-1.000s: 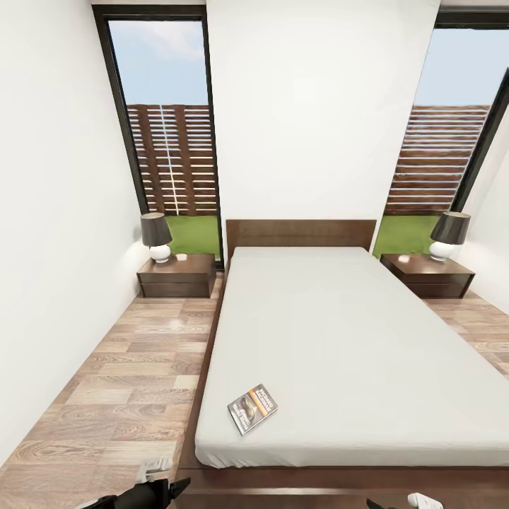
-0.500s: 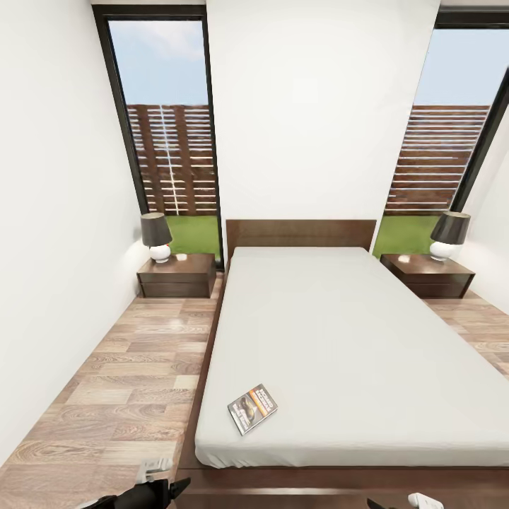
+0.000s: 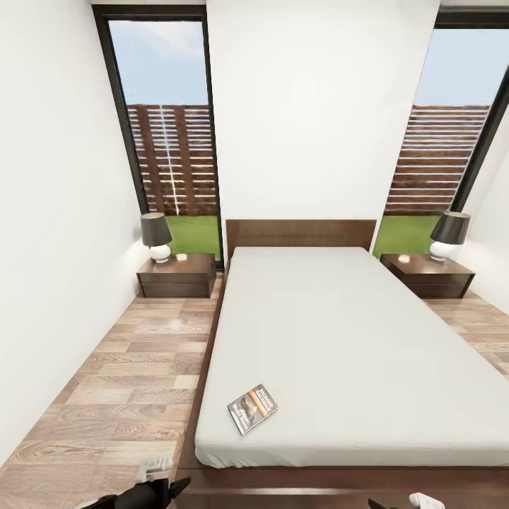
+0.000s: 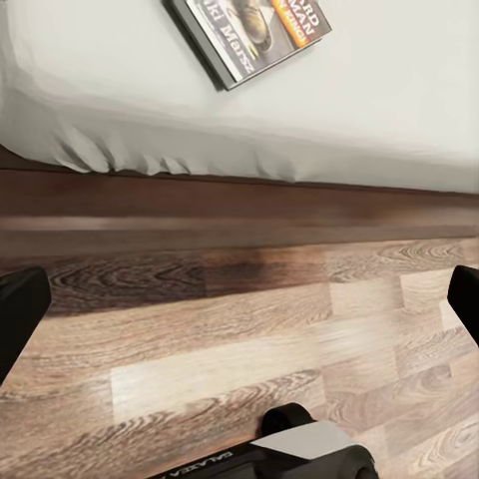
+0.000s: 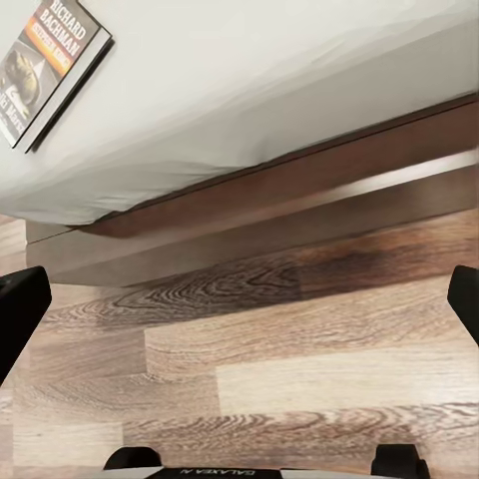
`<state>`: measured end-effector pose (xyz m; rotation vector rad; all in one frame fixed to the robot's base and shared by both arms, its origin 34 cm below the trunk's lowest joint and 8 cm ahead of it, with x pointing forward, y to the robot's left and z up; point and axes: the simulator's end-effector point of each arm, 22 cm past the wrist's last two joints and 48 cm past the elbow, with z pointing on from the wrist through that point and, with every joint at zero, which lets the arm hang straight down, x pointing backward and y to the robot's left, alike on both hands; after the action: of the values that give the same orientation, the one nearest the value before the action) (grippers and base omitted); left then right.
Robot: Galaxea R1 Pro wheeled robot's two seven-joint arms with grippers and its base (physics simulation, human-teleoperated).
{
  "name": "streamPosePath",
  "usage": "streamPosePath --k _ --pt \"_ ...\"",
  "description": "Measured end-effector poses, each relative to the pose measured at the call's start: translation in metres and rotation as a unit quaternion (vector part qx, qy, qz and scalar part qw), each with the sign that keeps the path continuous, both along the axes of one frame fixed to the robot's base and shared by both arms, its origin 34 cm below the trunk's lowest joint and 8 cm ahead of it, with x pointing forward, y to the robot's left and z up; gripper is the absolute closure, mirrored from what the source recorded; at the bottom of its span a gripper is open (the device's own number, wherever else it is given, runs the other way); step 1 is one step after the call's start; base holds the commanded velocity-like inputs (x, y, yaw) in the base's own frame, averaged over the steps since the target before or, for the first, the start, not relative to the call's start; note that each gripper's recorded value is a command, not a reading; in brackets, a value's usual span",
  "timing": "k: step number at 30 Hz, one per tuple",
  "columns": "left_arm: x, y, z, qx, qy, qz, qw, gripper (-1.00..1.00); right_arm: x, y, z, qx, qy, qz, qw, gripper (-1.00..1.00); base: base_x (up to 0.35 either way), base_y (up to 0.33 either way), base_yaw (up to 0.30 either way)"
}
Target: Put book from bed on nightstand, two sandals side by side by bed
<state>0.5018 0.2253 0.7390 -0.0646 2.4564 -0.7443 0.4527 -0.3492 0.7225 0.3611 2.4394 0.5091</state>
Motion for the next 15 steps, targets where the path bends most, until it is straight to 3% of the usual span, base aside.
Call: streamPosePath --k 4,7,10,12,15 --pt "0.002 -0.002 0.001 -0.002 -0.001 -0.001 1.0000 -1.00 0.000 0.000 0.000 0.000 0.000 0.000 1.0000 -1.00 0.000 0.000 0.000" --pt "0.025 -0.022 0.017 -0.018 -0.005 -0.010 0.9998 -1.00 0.000 0.000 0.000 -0.001 0.000 0.000 1.0000 -1.00 0.000 0.000 0.000" --pt "0.063 -0.033 0.049 -0.032 -0.011 -0.023 0.9991 -1.00 0.000 0.000 0.000 0.000 0.000 0.000 1.0000 -1.00 0.000 0.000 0.000" --pt "0.094 -0.039 0.086 -0.039 -0.012 -0.031 0.9987 -1.00 0.000 0.000 0.000 0.000 0.000 0.000 1.0000 -1.00 0.000 0.000 0.000" --pt "0.127 -0.041 0.137 -0.031 -0.020 -0.035 0.9987 -1.00 0.000 0.000 0.000 0.000 0.000 0.000 1.0000 -1.00 0.000 0.000 0.000"
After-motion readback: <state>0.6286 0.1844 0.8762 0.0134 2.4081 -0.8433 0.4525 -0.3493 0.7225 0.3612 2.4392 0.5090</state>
